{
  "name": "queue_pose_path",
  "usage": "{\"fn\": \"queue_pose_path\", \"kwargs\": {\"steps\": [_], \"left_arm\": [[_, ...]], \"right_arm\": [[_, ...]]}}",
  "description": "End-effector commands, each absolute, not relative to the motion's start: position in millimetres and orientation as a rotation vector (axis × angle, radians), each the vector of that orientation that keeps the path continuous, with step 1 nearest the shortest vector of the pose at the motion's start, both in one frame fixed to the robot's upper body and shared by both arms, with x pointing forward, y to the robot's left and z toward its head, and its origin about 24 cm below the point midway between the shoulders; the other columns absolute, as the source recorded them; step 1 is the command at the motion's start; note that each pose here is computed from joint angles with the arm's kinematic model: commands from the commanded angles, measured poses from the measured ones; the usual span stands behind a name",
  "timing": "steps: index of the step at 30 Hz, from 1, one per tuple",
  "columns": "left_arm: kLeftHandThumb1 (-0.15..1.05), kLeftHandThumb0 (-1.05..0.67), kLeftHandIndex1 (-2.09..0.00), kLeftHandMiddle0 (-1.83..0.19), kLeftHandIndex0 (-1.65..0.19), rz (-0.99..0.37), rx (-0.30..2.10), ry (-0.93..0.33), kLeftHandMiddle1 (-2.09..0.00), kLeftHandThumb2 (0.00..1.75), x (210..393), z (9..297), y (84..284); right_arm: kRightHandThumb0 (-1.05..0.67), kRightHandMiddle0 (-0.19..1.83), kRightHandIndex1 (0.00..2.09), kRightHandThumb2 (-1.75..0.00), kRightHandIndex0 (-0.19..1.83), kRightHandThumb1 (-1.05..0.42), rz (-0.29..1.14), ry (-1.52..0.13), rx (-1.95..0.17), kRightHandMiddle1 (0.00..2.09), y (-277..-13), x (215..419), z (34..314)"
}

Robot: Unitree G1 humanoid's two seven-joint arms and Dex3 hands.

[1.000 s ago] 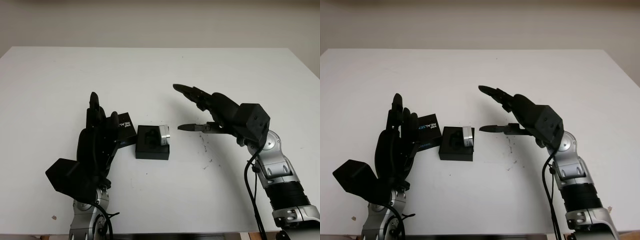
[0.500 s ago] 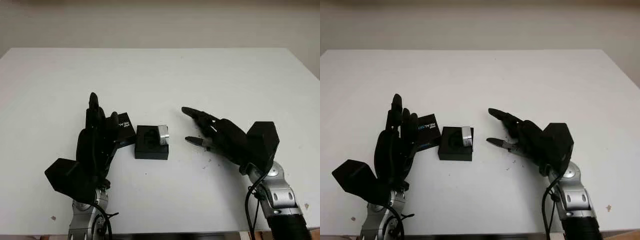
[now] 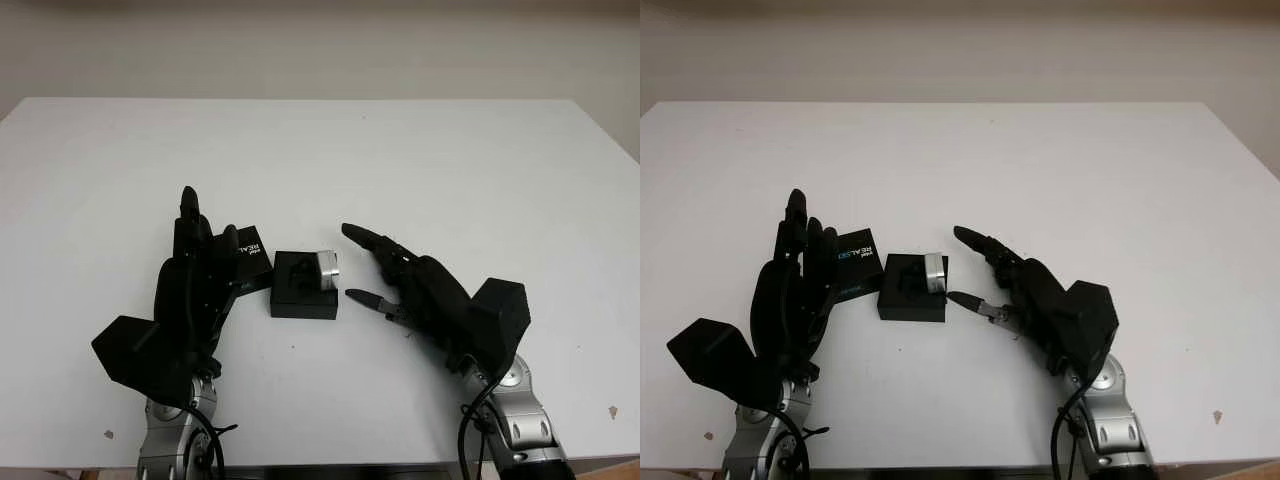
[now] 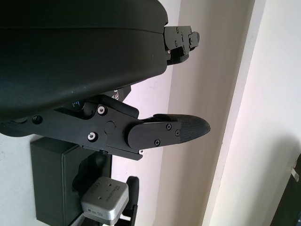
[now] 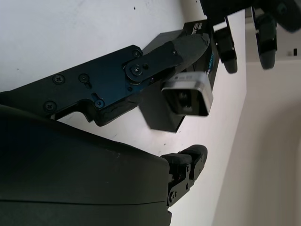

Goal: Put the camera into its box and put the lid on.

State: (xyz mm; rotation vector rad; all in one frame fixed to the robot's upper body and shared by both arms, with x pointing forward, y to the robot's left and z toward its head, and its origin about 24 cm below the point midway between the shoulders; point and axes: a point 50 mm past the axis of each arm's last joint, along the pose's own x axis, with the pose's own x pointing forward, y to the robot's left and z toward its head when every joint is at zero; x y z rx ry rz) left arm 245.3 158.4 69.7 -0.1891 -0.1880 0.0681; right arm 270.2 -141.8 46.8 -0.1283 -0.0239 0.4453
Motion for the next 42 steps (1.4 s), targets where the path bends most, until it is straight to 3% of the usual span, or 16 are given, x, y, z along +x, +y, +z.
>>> {"fn": "queue_pose_path", "kwargs": {"steps": [1,4,10,27,42], "left_arm": [[1.05,-0.55,-0.06,0.04,0.09,0.069,-0.191,-0.193,-0.06,0.43,246.9,71.0,159.2],[1.05,-0.55,-0.06,0.04,0.08,0.070,-0.190,-0.192,-0.06,0.43,246.9,71.6,159.4],[1.05,-0.55,-0.06,0.05,0.09,0.059,-0.190,-0.196,-0.05,0.42,246.6,71.4,158.8],[1.05,-0.54,-0.05,0.05,0.09,0.061,-0.193,-0.189,-0.05,0.44,246.4,69.9,156.4],[1.05,-0.54,-0.05,0.05,0.09,0.059,-0.205,-0.187,-0.05,0.43,246.8,69.4,155.2]], "right_arm": [[-0.65,0.02,0.05,-0.05,-0.14,-0.90,0.449,-0.050,-0.140,0.64,-139.3,269.9,47.8],[-0.62,-0.12,0.06,-0.05,-0.13,-0.89,0.449,-0.062,-0.150,0.91,-136.9,270.2,48.1],[-0.58,-0.13,0.07,-0.06,-0.10,-0.91,0.437,-0.085,-0.191,1.06,-134.7,270.9,48.4],[-0.43,-0.11,0.06,-0.07,-0.07,-0.99,0.405,-0.066,-0.190,1.22,-130.9,273.0,42.9],[-0.48,-0.16,0.06,-0.06,-0.05,-1.02,0.447,-0.057,-0.139,1.37,-126.4,274.0,40.1]]}}
